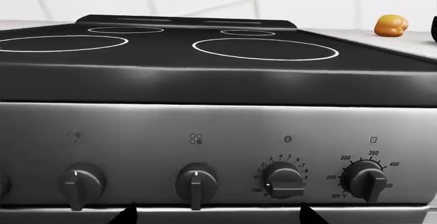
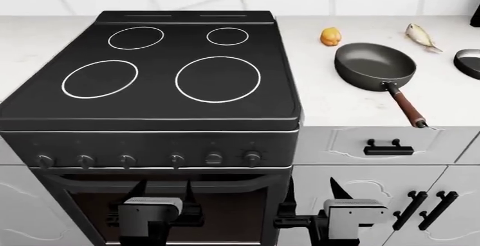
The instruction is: Place both pans onto different burners. Then place the bell pepper and the fish on different pans.
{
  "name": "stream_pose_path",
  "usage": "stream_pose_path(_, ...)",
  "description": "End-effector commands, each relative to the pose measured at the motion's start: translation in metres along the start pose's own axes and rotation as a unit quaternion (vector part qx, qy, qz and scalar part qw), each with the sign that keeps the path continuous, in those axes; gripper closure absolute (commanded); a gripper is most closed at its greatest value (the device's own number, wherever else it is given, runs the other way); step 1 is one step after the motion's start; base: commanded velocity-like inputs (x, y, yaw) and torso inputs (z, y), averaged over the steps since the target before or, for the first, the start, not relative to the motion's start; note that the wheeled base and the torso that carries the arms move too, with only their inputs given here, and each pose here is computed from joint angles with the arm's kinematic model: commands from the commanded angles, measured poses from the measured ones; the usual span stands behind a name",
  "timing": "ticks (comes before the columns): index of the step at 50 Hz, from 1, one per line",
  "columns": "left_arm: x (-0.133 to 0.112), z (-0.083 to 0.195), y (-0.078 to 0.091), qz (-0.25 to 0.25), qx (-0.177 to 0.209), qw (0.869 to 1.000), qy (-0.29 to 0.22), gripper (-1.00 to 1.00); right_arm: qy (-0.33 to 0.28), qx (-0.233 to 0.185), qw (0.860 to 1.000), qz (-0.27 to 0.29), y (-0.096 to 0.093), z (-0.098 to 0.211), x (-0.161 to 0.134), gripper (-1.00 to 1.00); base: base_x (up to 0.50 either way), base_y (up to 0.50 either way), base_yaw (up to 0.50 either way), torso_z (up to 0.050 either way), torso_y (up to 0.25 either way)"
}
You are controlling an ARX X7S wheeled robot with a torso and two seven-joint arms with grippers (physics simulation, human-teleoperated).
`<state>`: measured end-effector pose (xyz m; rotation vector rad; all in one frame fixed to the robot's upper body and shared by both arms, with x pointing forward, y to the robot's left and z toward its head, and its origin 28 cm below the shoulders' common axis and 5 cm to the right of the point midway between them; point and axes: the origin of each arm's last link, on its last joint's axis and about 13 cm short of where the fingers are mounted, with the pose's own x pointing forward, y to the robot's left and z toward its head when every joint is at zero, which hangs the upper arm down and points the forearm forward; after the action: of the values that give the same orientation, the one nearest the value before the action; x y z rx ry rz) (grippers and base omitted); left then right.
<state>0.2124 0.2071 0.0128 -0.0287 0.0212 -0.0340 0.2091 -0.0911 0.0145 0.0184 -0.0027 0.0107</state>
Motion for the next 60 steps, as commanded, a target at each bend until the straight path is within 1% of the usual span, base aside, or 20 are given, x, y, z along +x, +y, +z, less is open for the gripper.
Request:
stream_pose_path(1, -0.0014, 0.0003, -0.0019, -0.005, -0.001, 1.000, -0.006, -1.00, 0.005, 0.010, 1.000, 0.001, -0.0009, -0.0005, 0.0002, -1.00, 0.00, -0.50, 0.00, 0.000, 0.000)
stream_pose_path(60, 0.0000, 0.0011, -0.0020, -0.001, -0.005, 1.000, -0.007, -1.00, 0.013, 0.019, 1.000, 0.000, -0.0005, -0.0011, 0.0003, -1.00, 0.00, -0.50, 0.00, 0.000, 0.000)
